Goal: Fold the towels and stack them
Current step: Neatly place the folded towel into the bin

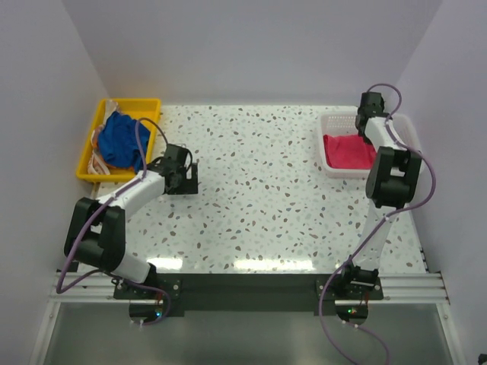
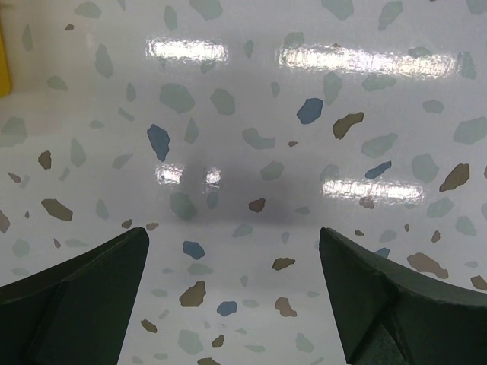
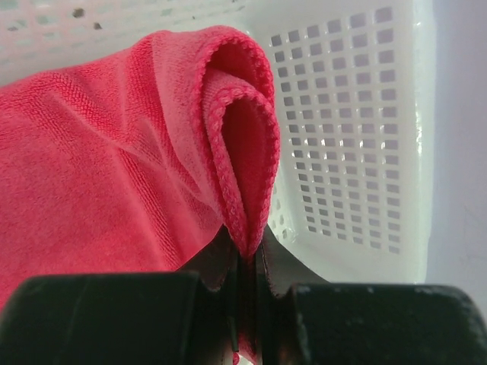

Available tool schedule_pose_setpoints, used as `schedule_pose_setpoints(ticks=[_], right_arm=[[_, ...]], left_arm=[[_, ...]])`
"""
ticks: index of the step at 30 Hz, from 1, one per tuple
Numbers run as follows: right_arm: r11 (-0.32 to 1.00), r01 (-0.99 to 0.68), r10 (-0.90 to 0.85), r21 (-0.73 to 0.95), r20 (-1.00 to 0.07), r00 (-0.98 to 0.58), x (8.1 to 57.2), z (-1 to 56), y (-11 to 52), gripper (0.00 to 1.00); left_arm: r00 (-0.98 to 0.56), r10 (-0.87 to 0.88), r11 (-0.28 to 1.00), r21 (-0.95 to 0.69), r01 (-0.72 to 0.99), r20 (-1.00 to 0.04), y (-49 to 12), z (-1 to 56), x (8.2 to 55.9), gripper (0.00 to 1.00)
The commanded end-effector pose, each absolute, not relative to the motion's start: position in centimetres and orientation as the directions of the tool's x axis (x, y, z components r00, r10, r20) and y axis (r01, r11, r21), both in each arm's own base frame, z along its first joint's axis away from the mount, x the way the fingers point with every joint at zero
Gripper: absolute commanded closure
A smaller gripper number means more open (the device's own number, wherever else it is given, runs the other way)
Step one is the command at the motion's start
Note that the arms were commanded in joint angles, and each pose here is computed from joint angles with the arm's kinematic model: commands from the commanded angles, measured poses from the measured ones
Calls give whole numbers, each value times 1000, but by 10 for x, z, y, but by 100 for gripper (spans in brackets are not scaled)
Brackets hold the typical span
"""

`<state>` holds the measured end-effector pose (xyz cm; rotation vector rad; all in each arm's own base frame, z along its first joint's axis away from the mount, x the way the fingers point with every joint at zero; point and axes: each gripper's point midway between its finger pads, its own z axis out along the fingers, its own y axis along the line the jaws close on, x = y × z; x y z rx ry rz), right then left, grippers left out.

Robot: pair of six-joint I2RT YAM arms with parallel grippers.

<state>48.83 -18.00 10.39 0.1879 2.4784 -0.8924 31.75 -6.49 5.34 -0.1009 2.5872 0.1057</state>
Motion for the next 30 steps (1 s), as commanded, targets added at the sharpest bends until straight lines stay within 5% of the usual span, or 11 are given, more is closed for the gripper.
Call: schedule_pose_setpoints(ticks=[1, 3, 7, 9, 15, 21, 26, 30], right_arm=[[712, 355, -3, -606, -508, -861, 487, 105, -197, 100], [695, 367, 13, -618, -500, -866, 484, 100, -203, 99], [640, 412, 52, -649, -498, -865, 479, 103, -213, 59], [585, 448, 69, -676, -510, -858, 475, 114, -221, 50], [509, 586, 130, -631, -616, -777, 465, 154, -229, 45], [674, 597, 173, -435, -693, -700, 468, 170, -193, 44], [841, 509, 203, -185, -763, -614, 461, 211, -126, 30], [921, 376, 169, -101, -766, -620, 442, 230, -58, 8]], left_arm=[[-835, -43, 995, 55, -87, -549, -64, 54, 326, 0], [-835, -43, 995, 55, -87, -549, -64, 54, 326, 0], [-837, -44, 995, 52, -86, -546, -65, 53, 326, 0], [-839, -42, 995, 54, -84, -543, -65, 52, 326, 0], [-835, -43, 995, 51, -85, -549, -65, 54, 327, 0], [-817, -48, 997, 28, -77, -574, -68, 63, 330, 0], [-770, -94, 995, -30, -97, -632, -76, 92, 347, 0], [-724, -161, 979, -15, -203, -670, -56, 127, 363, 0]])
